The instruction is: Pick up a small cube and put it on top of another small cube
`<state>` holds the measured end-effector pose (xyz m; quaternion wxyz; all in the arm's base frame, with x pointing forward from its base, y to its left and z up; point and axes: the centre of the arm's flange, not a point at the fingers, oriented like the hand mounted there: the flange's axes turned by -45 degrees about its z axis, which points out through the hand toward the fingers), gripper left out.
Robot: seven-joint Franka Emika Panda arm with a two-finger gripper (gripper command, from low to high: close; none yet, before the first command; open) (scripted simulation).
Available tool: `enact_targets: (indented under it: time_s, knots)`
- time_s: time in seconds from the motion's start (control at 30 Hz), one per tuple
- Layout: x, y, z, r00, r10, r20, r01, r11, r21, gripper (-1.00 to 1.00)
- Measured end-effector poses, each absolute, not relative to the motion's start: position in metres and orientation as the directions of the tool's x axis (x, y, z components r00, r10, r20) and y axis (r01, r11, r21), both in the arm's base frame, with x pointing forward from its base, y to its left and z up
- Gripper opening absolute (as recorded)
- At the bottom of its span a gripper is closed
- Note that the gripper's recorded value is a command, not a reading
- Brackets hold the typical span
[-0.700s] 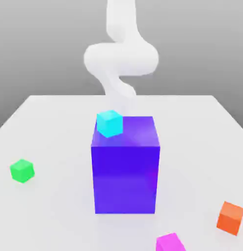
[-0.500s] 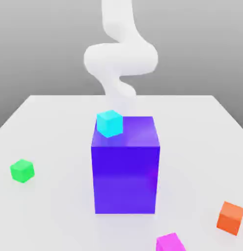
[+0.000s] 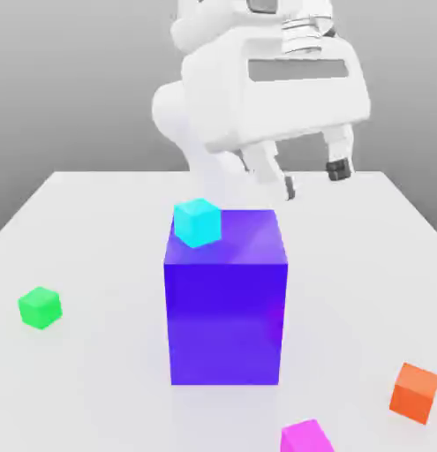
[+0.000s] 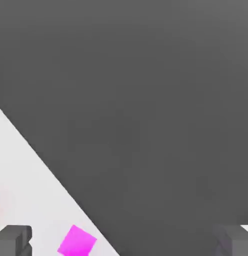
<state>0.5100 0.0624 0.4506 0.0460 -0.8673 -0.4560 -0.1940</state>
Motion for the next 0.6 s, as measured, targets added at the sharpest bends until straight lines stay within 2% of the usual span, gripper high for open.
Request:
enact_targets:
  time_s: [0.33,0.6]
  knots:
    - [0.523,0.098,0.329,0.193,0.955,0.227,0.972,-0.217,0.086,0.00]
    - [0.517,0.109,0.243,-0.101,0.990,0.094,0.994,0.097,0.049,0.00]
